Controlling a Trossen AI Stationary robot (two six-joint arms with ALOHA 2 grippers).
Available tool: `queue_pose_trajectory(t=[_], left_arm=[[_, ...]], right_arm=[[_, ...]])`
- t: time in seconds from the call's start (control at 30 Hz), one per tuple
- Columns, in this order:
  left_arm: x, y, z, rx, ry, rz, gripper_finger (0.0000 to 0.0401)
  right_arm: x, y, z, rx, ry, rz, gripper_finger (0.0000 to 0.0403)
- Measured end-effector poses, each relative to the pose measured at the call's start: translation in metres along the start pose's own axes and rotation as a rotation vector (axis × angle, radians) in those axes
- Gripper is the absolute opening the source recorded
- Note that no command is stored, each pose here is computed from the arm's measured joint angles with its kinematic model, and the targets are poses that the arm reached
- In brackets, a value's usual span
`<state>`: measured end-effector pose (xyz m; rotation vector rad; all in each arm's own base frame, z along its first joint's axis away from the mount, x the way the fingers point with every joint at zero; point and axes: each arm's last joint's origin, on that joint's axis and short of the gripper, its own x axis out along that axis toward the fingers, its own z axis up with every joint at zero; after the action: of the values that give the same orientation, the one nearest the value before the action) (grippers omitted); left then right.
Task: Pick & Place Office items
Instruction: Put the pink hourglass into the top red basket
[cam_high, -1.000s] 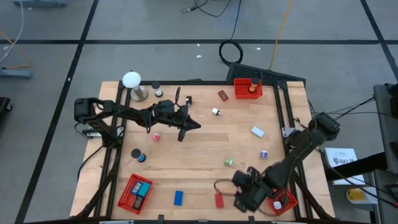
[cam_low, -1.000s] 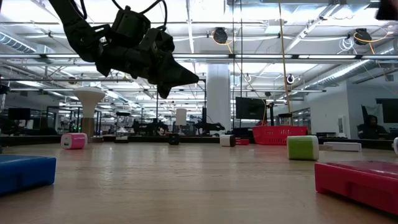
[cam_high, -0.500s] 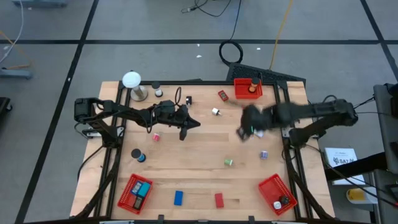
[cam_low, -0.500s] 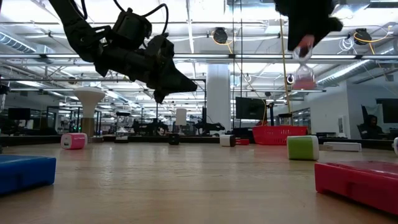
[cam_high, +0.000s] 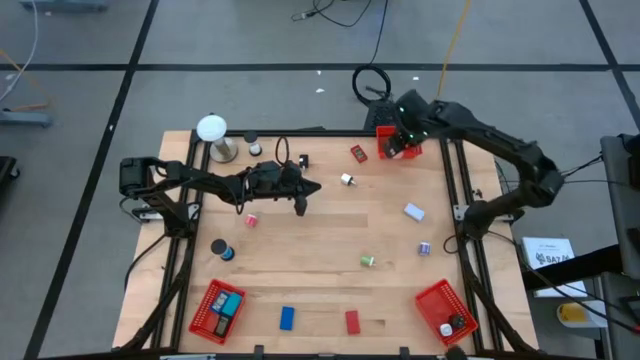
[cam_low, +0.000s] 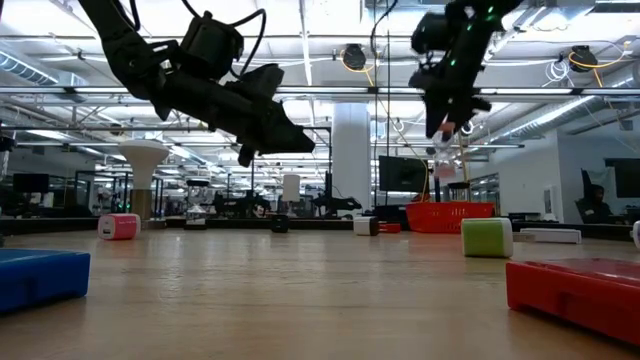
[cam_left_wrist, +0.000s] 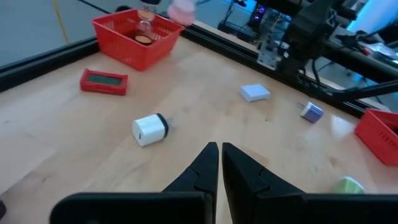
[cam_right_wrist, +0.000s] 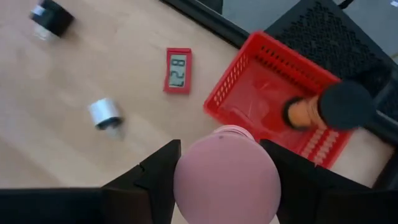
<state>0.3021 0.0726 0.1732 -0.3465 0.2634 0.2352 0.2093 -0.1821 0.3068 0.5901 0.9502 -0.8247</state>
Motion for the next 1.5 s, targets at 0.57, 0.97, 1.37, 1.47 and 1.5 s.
queue_pose_trajectory(t=[0.57, 0.97, 1.37, 1.47, 1.5], left_arm=[[0.000, -0.005, -0.002, -0.011, 0.006, -0.002, 0.0021], [0.000, -0.005, -0.002, -0.012, 0.004, 0.007, 0.0021], [0.000, -0.005, -0.002, -0.002, 0.002, 0.016, 0.0021], [0.000, -0.005, -0.002, -0.002, 0.002, 0.016, 0.0021], [0.000, -0.005, -0.002, -0.002, 0.002, 0.016, 0.0021]], right_arm=[[0.087, -0.046, 0.041, -0.106, -0.034, -0.029, 0.0191], [0.117, -0.065, 0.040, -0.112, 0.035, -0.027, 0.0194], [0.117, -0.066, 0.043, -0.099, 0.006, -0.031, 0.0204], [0.117, -0.066, 0.043, -0.085, 0.004, -0.031, 0.0216], [0.117, -0.066, 0.043, -0.082, 0.005, -0.031, 0.0221]])
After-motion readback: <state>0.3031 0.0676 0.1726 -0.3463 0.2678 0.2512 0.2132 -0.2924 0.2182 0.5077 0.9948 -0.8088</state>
